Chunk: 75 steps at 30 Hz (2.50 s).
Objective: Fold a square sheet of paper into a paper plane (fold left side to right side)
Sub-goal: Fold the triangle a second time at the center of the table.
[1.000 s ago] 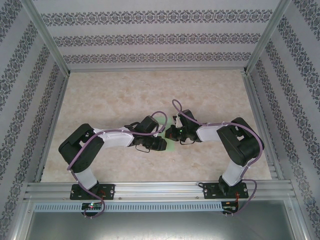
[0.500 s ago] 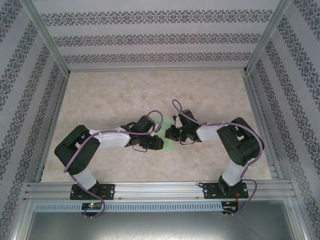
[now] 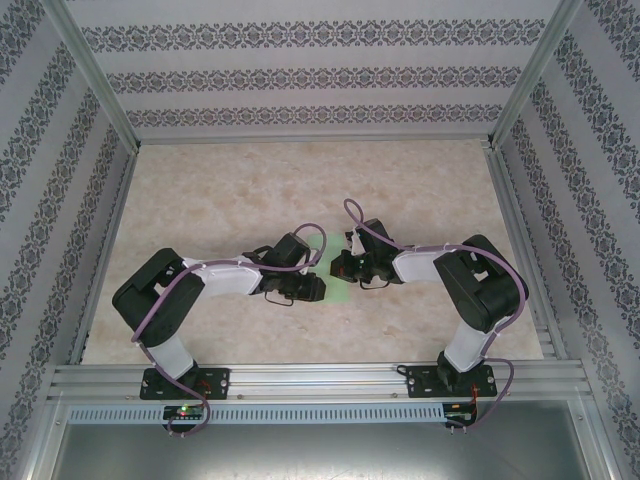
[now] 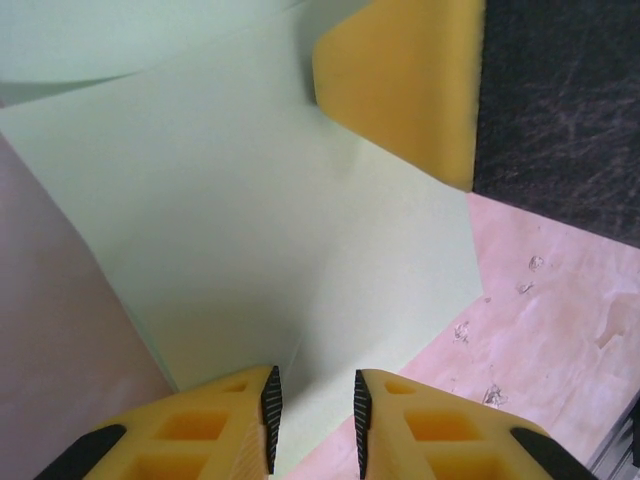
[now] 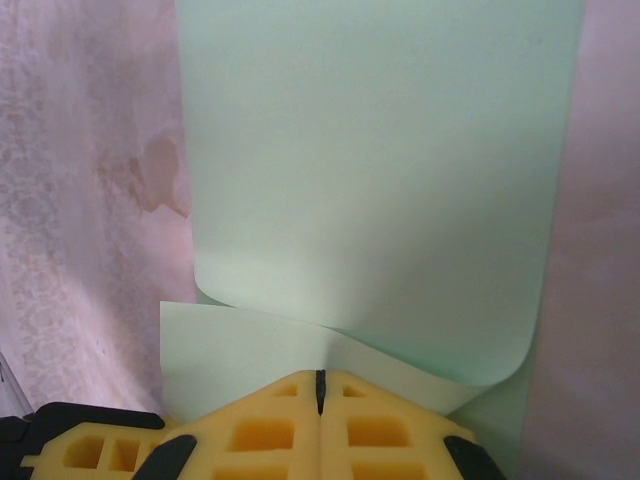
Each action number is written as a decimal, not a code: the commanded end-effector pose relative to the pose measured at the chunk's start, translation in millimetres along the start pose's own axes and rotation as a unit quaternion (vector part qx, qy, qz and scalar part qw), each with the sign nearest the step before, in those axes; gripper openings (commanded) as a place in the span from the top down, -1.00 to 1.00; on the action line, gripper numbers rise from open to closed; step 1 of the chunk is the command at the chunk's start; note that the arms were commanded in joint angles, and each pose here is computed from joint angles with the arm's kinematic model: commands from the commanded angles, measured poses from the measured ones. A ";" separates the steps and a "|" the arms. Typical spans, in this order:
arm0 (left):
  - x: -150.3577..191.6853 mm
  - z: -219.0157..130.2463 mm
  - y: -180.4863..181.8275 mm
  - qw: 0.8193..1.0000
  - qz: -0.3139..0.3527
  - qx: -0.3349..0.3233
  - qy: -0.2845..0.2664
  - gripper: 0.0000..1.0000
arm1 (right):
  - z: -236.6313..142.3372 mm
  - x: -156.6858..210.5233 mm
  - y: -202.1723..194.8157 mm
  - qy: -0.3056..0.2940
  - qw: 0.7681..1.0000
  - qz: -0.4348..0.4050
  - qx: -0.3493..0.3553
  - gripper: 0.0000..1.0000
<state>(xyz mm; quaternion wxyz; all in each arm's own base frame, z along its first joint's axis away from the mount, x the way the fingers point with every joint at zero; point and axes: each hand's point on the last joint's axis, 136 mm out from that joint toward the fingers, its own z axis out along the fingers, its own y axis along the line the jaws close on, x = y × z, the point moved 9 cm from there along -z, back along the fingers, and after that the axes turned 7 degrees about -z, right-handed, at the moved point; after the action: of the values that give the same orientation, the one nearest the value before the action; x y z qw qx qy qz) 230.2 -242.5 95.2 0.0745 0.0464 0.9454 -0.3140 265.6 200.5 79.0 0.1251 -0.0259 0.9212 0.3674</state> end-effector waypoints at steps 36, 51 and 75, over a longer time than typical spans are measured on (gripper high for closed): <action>18.5 8.6 27.3 0.999 -0.019 -0.041 0.015 0.60 | 2.9 22.1 31.2 -0.010 0.998 -0.057 -0.010 1.00; 23.0 10.7 34.8 0.998 -0.024 -0.062 0.023 0.61 | 4.9 24.1 8.7 0.005 0.994 -0.080 0.074 1.00; 26.8 16.0 41.0 0.997 -0.028 -0.065 0.027 0.62 | -27.9 -23.2 -38.1 -0.040 0.995 -0.028 0.089 1.00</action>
<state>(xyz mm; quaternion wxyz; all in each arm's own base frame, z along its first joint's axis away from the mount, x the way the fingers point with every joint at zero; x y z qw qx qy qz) 229.5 -239.7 86.9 0.0995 0.0439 0.9394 -0.3250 280.4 165.7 84.4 0.1691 -0.0325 0.9342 0.3124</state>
